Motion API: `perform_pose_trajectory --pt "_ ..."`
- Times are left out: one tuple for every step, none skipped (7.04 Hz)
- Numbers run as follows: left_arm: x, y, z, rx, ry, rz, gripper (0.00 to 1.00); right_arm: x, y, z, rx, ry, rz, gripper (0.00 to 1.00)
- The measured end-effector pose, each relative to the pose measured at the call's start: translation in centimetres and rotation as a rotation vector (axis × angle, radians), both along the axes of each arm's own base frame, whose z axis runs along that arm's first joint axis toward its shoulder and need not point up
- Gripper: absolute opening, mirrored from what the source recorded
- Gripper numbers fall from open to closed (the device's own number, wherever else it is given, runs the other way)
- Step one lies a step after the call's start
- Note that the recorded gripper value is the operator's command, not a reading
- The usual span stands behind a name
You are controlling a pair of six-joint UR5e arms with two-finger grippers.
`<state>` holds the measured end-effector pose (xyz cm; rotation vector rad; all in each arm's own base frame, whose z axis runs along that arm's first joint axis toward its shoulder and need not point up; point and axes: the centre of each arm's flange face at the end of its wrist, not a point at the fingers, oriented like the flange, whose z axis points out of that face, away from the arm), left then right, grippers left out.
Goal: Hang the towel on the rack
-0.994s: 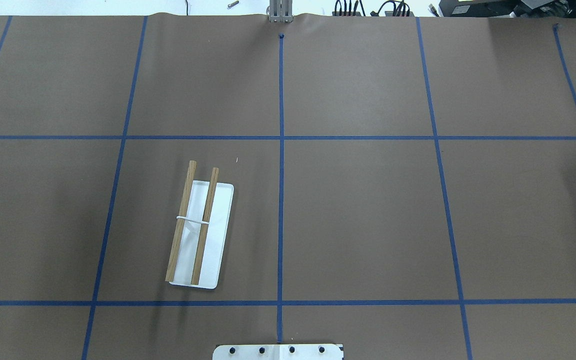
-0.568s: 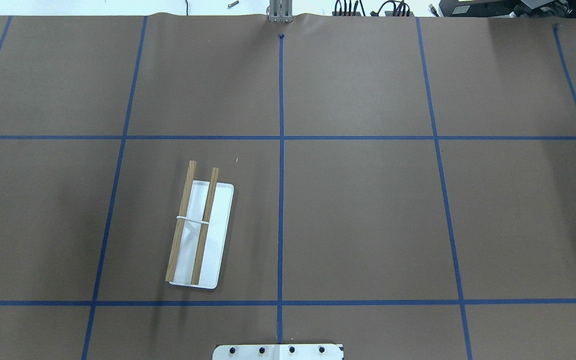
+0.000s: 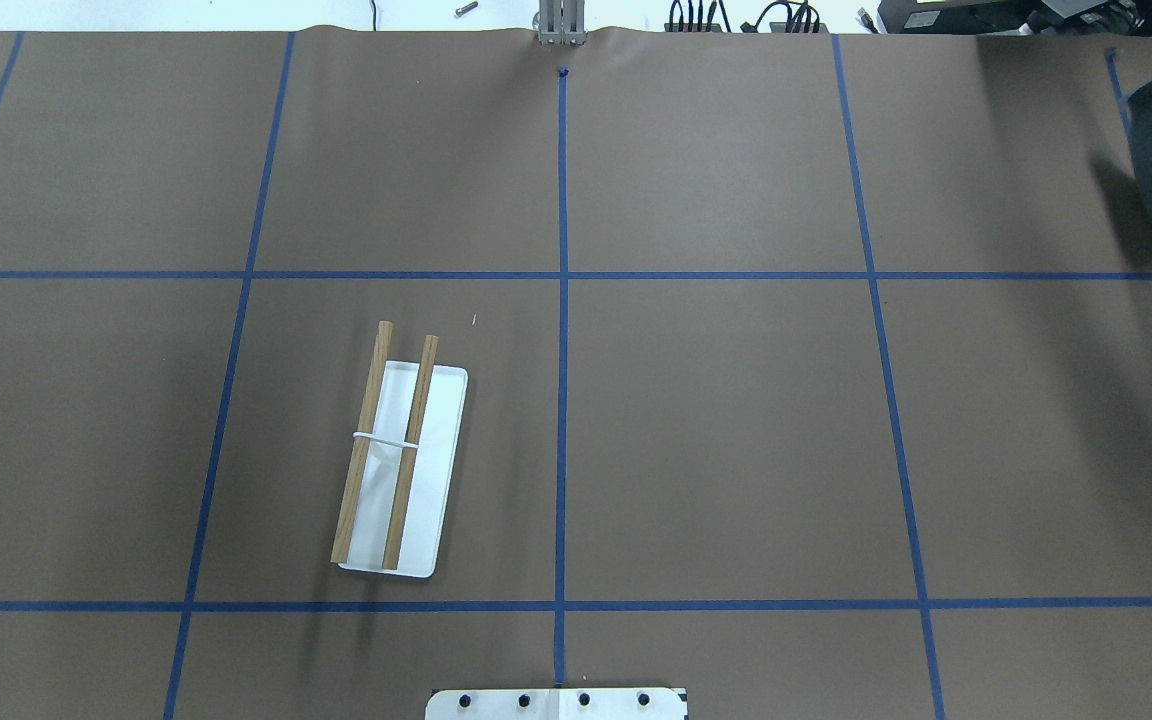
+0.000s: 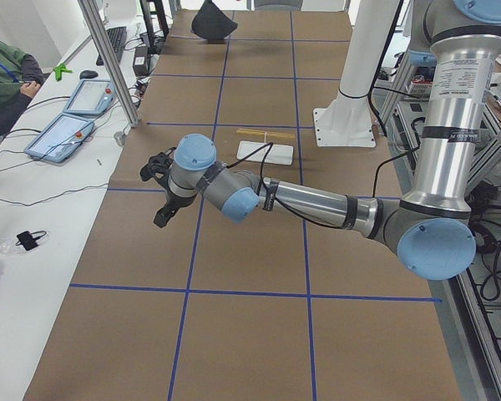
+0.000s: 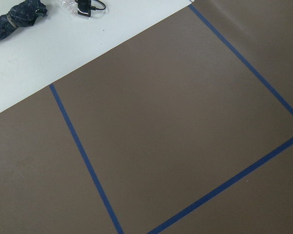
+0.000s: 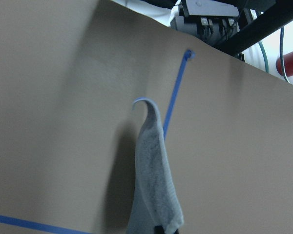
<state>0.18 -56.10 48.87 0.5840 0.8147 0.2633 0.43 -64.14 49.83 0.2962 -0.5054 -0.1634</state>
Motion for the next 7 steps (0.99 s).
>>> perform_pose_trajectory --pt "1.9 -1.1 -2.2 -0.048 0.051 -0.031 0.98 -1.1 0.2 -4.5 -0.014 -0.084 0.058 0.00" --pt "4.1 -2.3 -4.7 -0.103 0.111 -0.067 0.98 -3.1 0.5 -8.6 -0.024 -0.171 0.101 0.00" --pt "6.7 -3.4 -8.0 -0.170 0.188 -0.111 0.98 -5.9 1.2 -13.0 -0.035 -0.249 0.141 0.00" --pt "9.2 -4.3 -11.6 -0.249 0.279 -0.159 0.98 -9.0 2.3 -17.2 -0.055 -0.318 0.187 0.00" --pt "12.2 -4.7 -15.2 -0.334 0.376 -0.200 0.98 -12.0 3.5 -21.3 -0.086 -0.385 0.242 0.00" --pt "15.9 -4.6 -18.5 -0.397 0.465 -0.236 0.98 -14.7 4.4 -24.8 -0.124 -0.443 0.310 0.00" --pt "20.6 -3.7 -21.4 -0.419 0.554 -0.267 0.98 -17.5 5.2 -27.9 -0.166 -0.491 0.392 0.00"
